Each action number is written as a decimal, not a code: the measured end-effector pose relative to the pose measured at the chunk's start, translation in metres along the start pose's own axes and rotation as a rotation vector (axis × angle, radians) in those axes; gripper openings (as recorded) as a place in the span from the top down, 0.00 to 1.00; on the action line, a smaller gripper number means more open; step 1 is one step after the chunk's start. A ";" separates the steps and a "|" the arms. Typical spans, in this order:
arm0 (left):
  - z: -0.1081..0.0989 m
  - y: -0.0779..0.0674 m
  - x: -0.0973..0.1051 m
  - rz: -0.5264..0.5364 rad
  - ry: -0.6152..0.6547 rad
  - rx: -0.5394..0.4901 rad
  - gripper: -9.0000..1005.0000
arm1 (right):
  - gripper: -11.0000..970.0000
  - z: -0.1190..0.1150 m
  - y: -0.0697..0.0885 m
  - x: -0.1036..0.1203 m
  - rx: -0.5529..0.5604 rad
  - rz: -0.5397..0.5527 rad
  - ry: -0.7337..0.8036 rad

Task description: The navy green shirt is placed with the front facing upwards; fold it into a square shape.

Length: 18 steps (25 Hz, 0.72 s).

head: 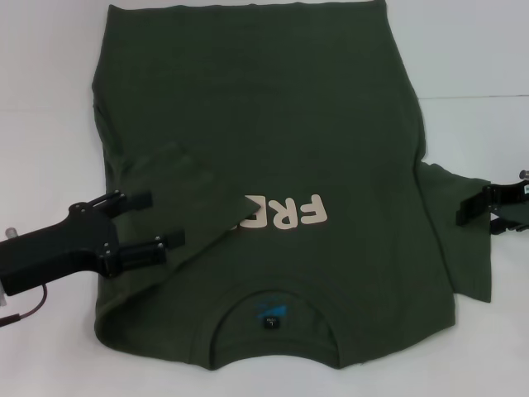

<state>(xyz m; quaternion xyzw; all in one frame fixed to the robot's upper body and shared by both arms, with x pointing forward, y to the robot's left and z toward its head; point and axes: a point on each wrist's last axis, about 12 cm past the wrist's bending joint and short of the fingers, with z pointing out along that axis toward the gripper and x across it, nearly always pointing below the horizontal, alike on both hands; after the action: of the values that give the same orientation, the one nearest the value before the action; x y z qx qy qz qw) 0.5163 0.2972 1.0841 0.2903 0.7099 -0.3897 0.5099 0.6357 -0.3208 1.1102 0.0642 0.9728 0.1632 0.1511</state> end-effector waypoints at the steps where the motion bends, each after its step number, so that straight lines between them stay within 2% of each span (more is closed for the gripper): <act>1: 0.000 0.000 0.000 0.000 0.000 0.000 0.07 | 0.31 0.000 0.000 0.000 -0.004 0.002 -0.002; 18: 0.000 0.000 0.000 0.001 0.001 -0.002 0.07 | 0.31 -0.002 -0.003 0.000 -0.011 0.014 0.001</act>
<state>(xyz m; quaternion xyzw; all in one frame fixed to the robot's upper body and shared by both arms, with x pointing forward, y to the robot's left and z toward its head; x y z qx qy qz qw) 0.5164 0.2979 1.0841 0.2904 0.7102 -0.3887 0.5100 0.6345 -0.3242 1.1109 0.0702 0.9715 0.1697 0.1499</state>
